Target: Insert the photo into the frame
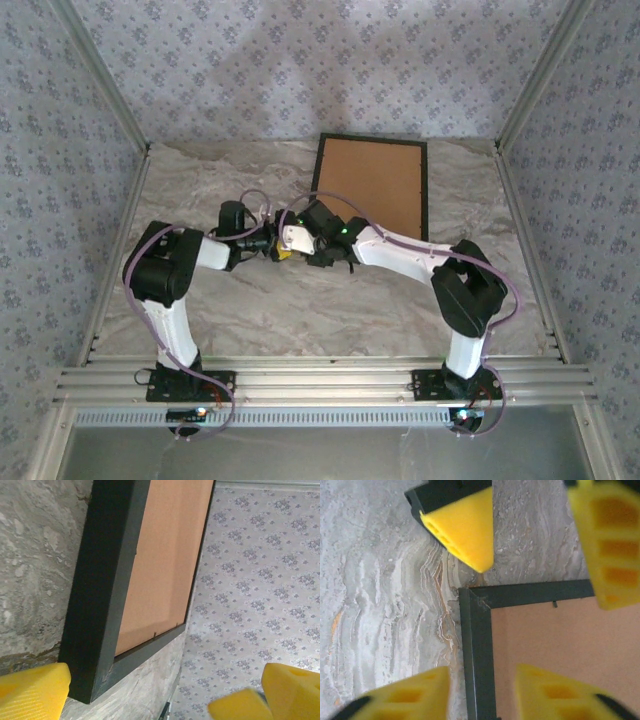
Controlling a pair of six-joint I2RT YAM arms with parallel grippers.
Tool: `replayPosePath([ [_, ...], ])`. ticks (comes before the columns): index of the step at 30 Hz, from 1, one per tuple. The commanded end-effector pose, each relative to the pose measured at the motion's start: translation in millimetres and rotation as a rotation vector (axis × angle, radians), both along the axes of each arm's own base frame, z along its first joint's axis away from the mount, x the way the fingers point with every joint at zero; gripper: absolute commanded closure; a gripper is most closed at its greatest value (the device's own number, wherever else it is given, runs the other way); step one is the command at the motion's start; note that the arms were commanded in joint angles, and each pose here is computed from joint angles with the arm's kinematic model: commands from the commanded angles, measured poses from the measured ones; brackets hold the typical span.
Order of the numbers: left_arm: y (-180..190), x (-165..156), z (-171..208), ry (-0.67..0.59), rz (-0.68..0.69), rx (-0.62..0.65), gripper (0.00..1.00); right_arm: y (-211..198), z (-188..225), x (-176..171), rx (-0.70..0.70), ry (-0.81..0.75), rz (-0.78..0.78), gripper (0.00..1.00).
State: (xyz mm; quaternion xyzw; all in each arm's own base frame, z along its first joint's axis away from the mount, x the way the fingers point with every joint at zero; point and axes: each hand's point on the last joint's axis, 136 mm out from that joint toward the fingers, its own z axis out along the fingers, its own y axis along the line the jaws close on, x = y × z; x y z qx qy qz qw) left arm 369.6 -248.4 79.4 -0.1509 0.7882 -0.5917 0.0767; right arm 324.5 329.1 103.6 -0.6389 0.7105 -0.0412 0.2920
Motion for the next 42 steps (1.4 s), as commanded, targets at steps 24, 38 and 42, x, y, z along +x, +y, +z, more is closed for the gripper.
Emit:
replayPosePath([
  [24,38.7,9.5,-0.6,0.002,0.094,0.071,0.01,-32.1,-109.4,16.0,-0.205,0.173,-0.033,1.0],
  [38,3.6,-0.5,-2.5,0.015,0.018,0.042,0.01,-6.1,-28.3,0.7,-0.004,0.144,-0.008,1.0],
  [42,-8.6,0.9,-0.9,0.014,-0.001,0.011,0.01,-0.8,-14.1,1.8,0.016,0.122,-0.002,1.0],
])
